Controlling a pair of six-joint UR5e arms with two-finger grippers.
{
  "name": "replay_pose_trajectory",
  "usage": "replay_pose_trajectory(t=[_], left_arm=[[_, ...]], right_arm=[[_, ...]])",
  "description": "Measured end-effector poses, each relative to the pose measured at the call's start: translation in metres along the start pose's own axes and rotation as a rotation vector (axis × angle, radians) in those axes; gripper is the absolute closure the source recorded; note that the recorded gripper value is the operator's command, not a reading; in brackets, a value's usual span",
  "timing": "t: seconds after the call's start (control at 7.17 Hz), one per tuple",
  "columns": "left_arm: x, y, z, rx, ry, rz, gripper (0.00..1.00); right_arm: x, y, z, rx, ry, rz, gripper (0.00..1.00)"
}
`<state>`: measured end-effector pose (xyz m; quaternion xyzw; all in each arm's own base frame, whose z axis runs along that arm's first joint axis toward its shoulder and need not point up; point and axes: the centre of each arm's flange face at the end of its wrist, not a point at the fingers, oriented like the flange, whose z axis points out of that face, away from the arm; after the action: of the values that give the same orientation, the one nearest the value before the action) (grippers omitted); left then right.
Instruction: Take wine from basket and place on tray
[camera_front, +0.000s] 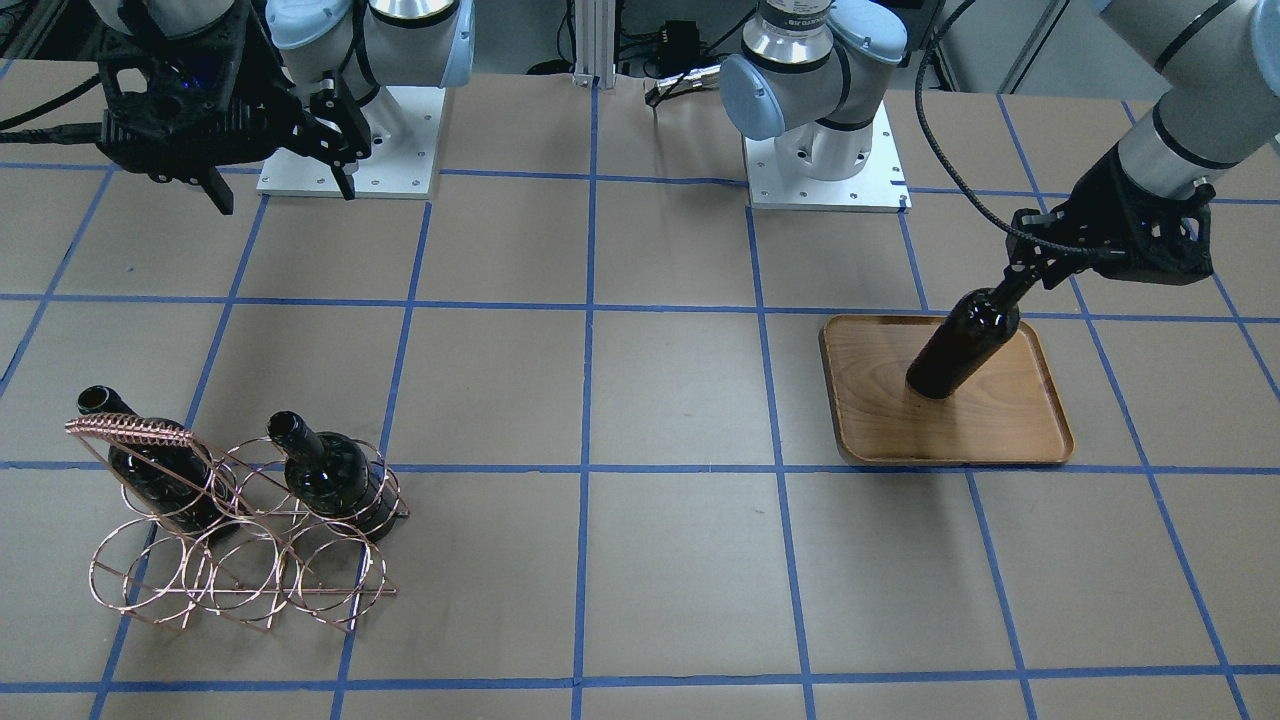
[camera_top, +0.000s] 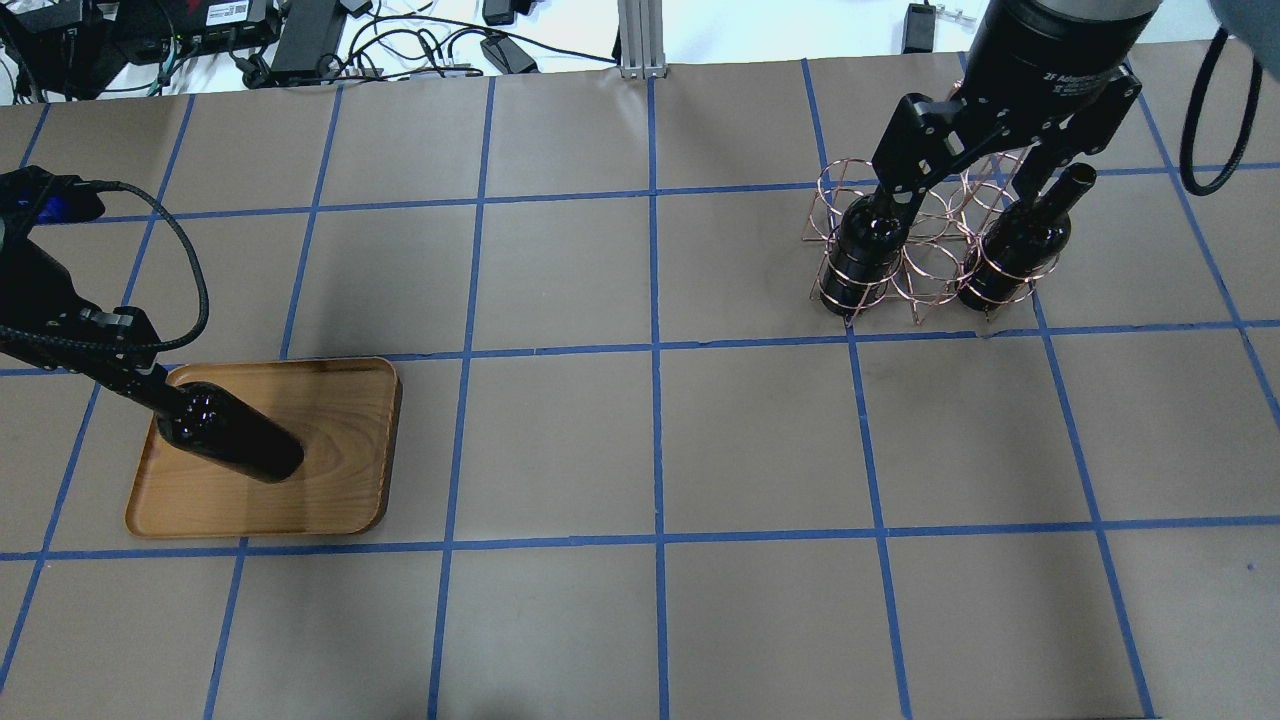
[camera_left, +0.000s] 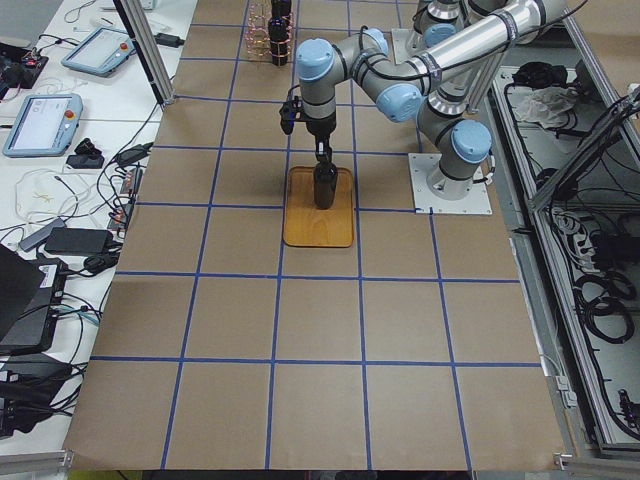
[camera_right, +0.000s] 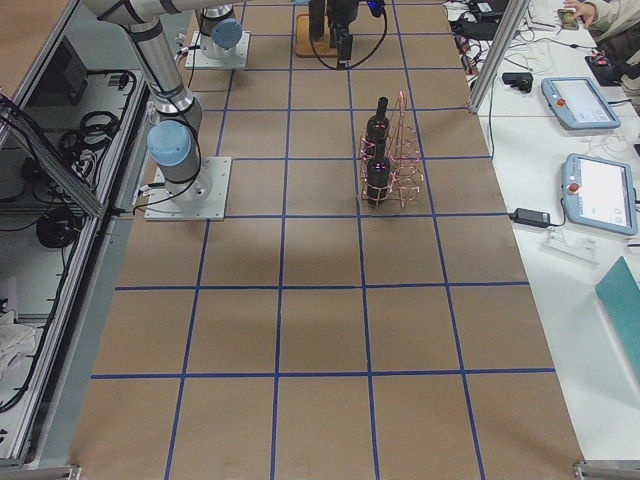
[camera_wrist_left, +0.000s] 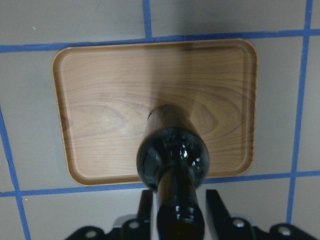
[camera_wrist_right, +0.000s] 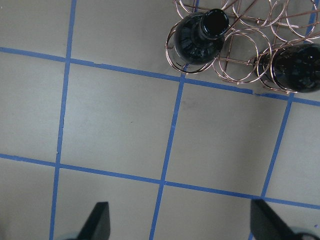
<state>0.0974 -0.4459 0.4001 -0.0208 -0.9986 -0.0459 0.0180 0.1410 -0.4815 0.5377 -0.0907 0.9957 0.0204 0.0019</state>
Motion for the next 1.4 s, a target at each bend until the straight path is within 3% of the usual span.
replay_pose_trajectory(t=[0.7, 1.4], left_arm=[[0.005, -0.008, -0.021, 0.035, -0.026, -0.014, 0.00], [0.147, -0.026, -0.084, 0.117, -0.053, -0.164, 0.00]], right_arm=[[0.000, 0.000, 0.000, -0.003, 0.000, 0.000, 0.00], [0.000, 0.001, 0.000, -0.007, -0.001, -0.001, 0.00]])
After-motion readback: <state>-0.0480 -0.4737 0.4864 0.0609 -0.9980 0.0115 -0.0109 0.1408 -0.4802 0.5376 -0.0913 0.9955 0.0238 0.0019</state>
